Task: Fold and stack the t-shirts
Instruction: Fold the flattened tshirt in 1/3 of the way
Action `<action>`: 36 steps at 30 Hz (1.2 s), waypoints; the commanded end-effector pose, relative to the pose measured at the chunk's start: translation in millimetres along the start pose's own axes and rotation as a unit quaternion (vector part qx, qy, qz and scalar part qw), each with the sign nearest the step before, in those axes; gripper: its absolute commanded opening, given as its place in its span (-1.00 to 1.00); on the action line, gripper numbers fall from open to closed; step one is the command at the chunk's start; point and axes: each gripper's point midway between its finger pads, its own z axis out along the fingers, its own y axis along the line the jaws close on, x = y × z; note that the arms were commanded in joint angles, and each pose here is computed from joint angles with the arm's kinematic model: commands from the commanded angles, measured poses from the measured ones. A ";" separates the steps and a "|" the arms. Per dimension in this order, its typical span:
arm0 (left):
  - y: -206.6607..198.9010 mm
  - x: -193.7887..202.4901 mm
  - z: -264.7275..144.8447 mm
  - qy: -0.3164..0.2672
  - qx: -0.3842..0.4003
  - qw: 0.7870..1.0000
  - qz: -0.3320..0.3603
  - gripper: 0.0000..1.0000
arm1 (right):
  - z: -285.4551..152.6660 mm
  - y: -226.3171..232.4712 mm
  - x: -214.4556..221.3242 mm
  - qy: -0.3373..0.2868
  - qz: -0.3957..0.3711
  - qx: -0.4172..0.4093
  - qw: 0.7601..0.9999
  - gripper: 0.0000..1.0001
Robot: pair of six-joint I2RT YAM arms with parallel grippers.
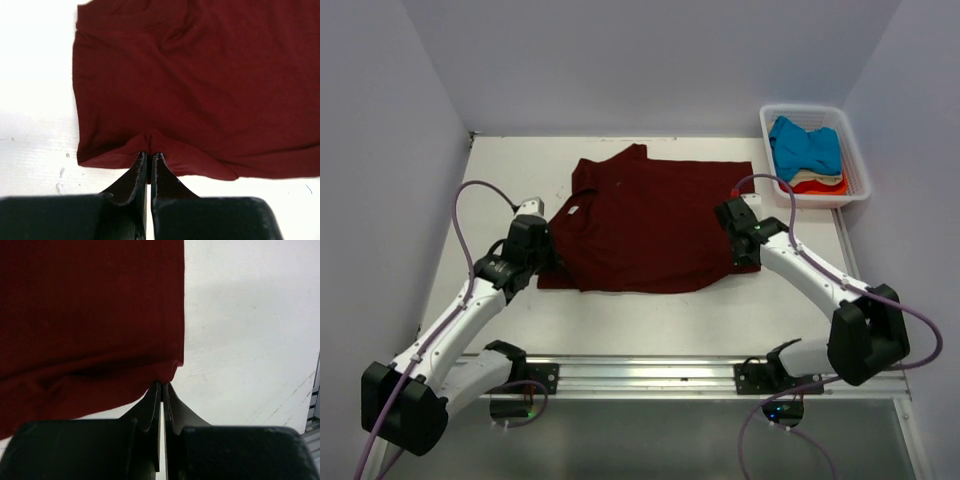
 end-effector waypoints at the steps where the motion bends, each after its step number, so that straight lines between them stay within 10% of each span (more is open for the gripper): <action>1: -14.2 -52.2 -4.5 -0.085 0.006 0.996 -0.006 -1.00 | 12.9 2.3 -8.9 -0.011 0.029 0.028 0.999 -1.00; 36: -3.8 -100.2 43.2 -0.135 -0.066 0.988 0.021 -1.00 | 74.0 -12.2 -63.7 -0.005 0.091 0.087 0.992 -1.00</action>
